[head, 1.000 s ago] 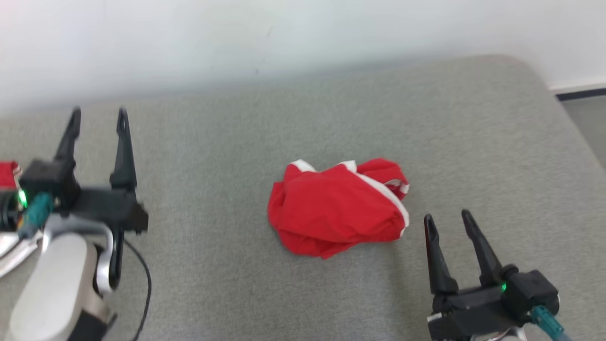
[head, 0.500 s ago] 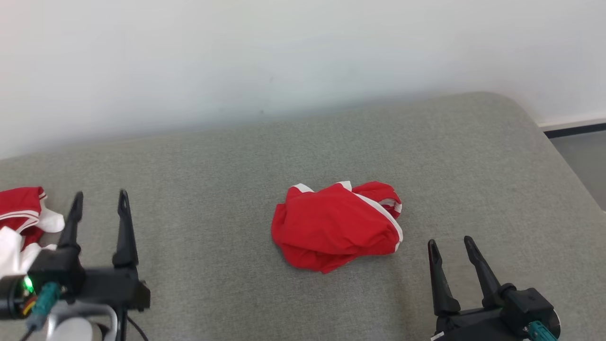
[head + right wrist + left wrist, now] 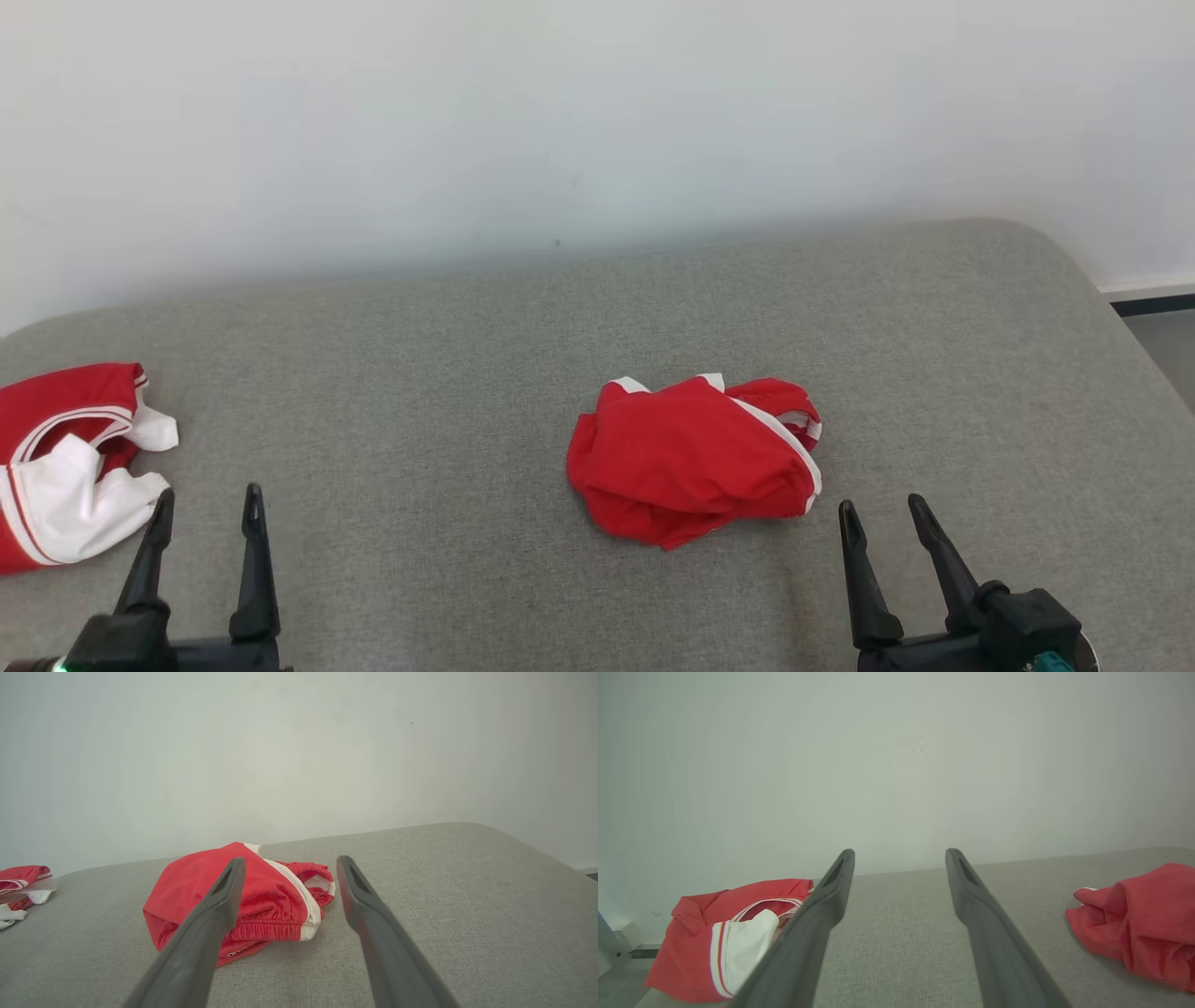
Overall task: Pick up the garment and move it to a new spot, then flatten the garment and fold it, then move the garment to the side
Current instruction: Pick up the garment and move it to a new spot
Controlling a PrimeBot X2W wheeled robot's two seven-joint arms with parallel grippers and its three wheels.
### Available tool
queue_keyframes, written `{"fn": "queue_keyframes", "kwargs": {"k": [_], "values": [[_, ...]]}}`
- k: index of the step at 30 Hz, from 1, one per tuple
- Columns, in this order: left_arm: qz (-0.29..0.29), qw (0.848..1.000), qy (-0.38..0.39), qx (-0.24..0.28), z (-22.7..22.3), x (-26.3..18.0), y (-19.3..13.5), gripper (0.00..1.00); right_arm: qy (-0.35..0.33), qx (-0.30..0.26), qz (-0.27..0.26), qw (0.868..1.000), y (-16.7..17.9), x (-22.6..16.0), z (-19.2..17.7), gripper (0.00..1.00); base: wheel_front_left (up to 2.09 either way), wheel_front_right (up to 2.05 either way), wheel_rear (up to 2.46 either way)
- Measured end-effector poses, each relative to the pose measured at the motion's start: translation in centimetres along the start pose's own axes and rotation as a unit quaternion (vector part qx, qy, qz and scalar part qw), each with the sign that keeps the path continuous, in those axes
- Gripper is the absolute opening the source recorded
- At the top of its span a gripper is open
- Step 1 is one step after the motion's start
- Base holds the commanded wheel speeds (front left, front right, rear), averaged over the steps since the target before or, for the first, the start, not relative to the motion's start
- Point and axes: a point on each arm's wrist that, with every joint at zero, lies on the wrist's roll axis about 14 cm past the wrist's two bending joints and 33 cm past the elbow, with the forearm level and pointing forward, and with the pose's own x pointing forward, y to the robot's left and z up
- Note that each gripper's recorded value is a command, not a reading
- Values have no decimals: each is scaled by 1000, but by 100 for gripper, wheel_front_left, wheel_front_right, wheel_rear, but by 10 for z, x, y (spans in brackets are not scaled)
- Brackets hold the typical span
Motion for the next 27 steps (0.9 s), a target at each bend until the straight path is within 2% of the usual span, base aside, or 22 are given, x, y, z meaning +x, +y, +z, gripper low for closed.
{"fn": "queue_keyframes", "kwargs": {"k": [4, 14, 19, 27], "values": [[20, 1000, -6, -8, 3, -12, 3, 100, 6, 2, 4, 1000, 3, -2, -4, 100, 0, 0, 0], [21, 998, 44, 45, -26, -37, 4, 100, 14, 7, 9, 1000, 6, -4, -9, 100, 0, 0, 0], [6, 998, 47, 36, -28, -40, -3, 100, 15, 7, 11, 1000, 7, -4, -10, 100, 0, 0, 0], [15, 999, 44, 4, -26, -43, -1, 100, 19, 8, 19, 1000, 12, -6, -12, 100, 0, 0, 0]]}}
